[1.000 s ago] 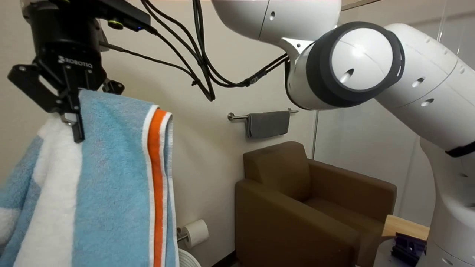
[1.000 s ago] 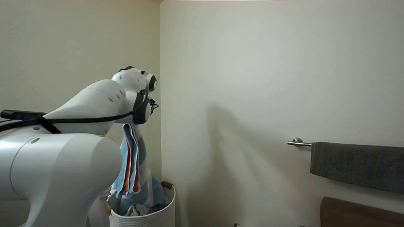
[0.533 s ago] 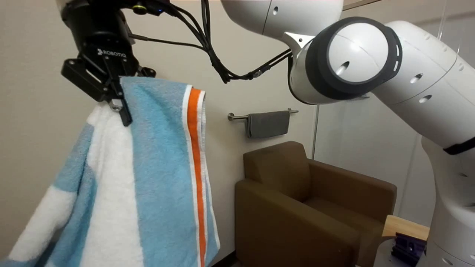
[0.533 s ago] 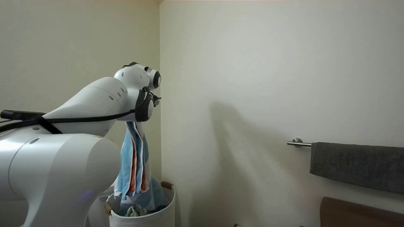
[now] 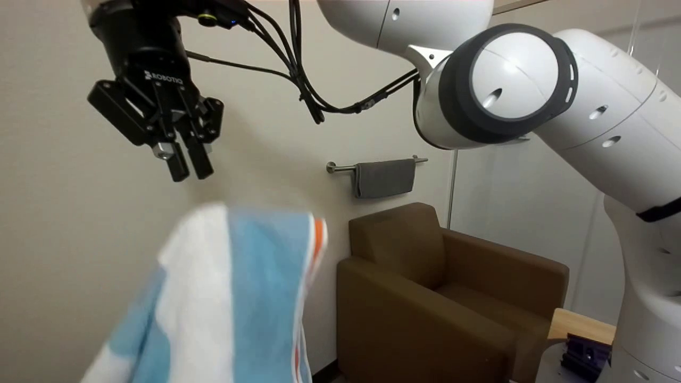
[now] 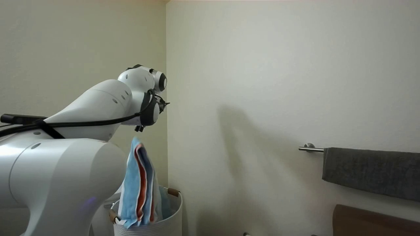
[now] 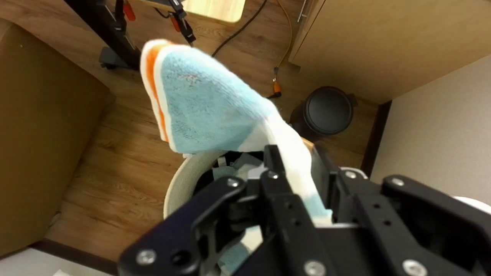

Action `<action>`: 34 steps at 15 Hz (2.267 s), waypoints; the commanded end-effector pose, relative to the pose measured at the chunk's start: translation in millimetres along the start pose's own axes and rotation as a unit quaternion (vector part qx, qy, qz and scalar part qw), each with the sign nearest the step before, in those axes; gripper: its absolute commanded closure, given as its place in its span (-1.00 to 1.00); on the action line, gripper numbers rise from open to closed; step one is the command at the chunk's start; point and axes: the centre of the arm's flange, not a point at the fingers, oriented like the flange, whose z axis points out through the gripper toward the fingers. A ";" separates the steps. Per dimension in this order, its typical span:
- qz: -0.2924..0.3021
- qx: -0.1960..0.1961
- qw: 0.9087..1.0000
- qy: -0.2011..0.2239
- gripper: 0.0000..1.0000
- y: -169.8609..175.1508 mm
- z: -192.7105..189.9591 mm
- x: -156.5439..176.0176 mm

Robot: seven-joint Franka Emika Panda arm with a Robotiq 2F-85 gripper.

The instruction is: Put the towels in the laundry hamper

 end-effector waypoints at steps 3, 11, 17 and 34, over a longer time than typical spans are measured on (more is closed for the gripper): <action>-0.053 -0.009 0.998 0.044 -0.43 29.7 59.7 -15.1; -0.138 0.010 0.988 0.063 -1.00 16.1 71.6 -0.7; -0.154 0.049 0.984 0.075 -1.00 1.9 76.6 8.5; 0.175 -0.048 0.953 0.241 -1.00 144.8 -42.4 -20.2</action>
